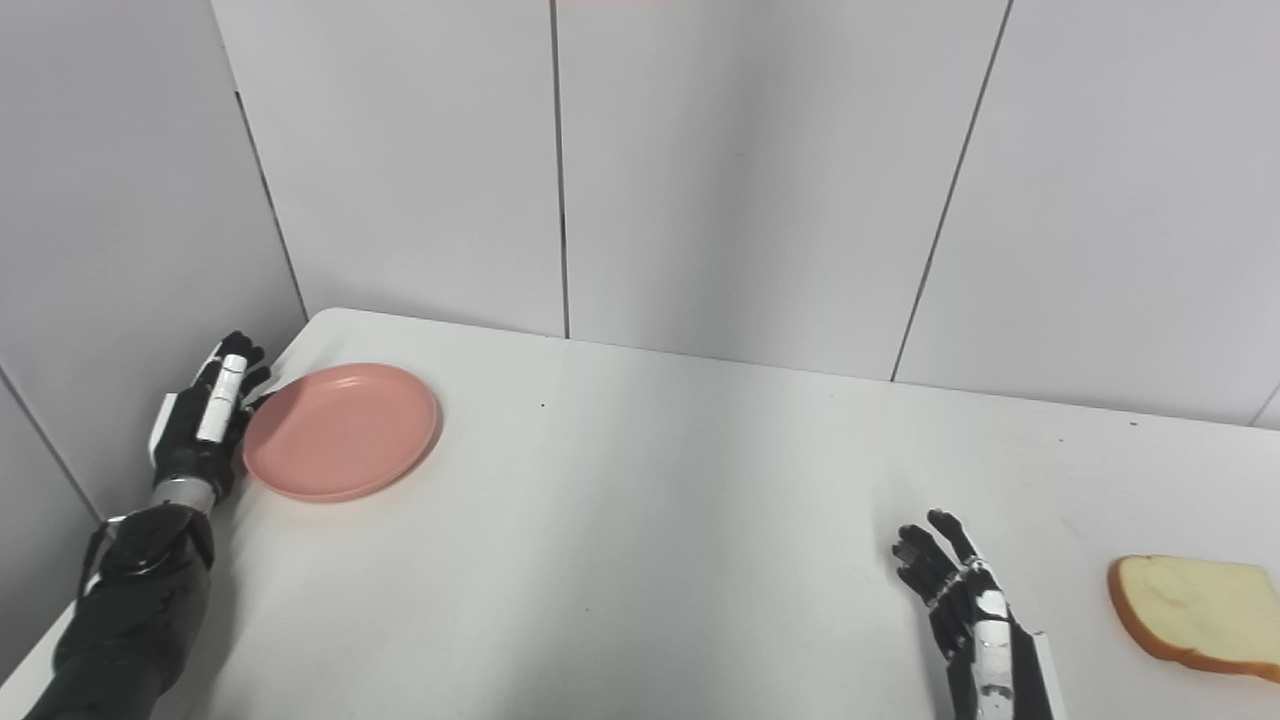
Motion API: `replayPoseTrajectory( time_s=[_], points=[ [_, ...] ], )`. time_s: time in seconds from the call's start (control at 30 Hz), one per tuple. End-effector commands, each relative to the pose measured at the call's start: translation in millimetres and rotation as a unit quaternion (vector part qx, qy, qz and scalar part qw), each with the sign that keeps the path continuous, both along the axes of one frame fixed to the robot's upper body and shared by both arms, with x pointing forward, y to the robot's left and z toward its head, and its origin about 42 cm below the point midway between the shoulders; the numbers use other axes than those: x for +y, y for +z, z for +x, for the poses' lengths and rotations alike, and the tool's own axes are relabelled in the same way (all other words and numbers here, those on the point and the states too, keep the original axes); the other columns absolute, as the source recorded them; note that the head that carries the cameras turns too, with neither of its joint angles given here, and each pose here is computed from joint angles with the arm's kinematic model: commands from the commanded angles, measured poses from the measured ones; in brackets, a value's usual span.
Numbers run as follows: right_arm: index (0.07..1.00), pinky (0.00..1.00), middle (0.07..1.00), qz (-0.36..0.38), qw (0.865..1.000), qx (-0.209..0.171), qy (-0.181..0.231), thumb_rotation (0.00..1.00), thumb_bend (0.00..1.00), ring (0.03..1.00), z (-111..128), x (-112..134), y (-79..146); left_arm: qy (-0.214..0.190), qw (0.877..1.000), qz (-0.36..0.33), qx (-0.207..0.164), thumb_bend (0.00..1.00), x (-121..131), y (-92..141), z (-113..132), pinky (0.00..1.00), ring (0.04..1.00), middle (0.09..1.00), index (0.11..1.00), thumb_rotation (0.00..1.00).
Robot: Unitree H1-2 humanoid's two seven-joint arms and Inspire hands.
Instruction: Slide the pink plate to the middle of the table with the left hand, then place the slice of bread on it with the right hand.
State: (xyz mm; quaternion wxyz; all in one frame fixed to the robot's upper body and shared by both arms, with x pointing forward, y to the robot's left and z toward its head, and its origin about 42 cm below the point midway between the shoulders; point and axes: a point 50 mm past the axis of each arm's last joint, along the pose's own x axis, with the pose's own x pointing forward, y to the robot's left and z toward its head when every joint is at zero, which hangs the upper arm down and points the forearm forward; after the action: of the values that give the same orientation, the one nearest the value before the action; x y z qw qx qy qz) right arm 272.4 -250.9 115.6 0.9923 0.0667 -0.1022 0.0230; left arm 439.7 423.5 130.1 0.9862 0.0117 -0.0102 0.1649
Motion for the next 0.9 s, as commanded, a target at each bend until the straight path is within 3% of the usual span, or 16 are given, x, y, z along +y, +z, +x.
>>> replayPoseTrajectory(
  time_s=[0.0,0.17,0.47,0.87],
  points=[
    [0.864,0.87,0.821,0.004,0.995,0.095,-0.021,0.99,0.75,0.829,-39.8,-9.8,-53.6,-0.03,0.999,-0.002,-0.025,0.89,-15.0,18.3,16.3,0.78,0.903,0.899,0.915,0.77],
    [0.867,0.87,0.826,0.002,0.995,0.097,-0.019,1.0,0.76,0.833,-39.7,-8.9,-53.6,-0.047,0.998,-0.004,-0.034,0.93,-28.1,23.0,18.6,0.78,0.903,0.896,0.911,0.77],
    [0.868,0.87,0.829,0.002,0.995,0.097,-0.018,1.0,0.77,0.833,-41.4,-7.1,-53.4,-0.083,0.995,-0.036,-0.051,0.9,-59.7,29.7,22.6,0.77,0.891,0.897,0.903,0.75],
    [0.864,0.86,0.829,0.003,0.995,0.097,-0.018,0.99,0.77,0.828,-42.4,-4.1,-53.2,-0.145,0.988,0.0,-0.048,0.9,-112.4,25.0,29.7,0.75,0.891,0.896,0.934,0.76]
  ],
)
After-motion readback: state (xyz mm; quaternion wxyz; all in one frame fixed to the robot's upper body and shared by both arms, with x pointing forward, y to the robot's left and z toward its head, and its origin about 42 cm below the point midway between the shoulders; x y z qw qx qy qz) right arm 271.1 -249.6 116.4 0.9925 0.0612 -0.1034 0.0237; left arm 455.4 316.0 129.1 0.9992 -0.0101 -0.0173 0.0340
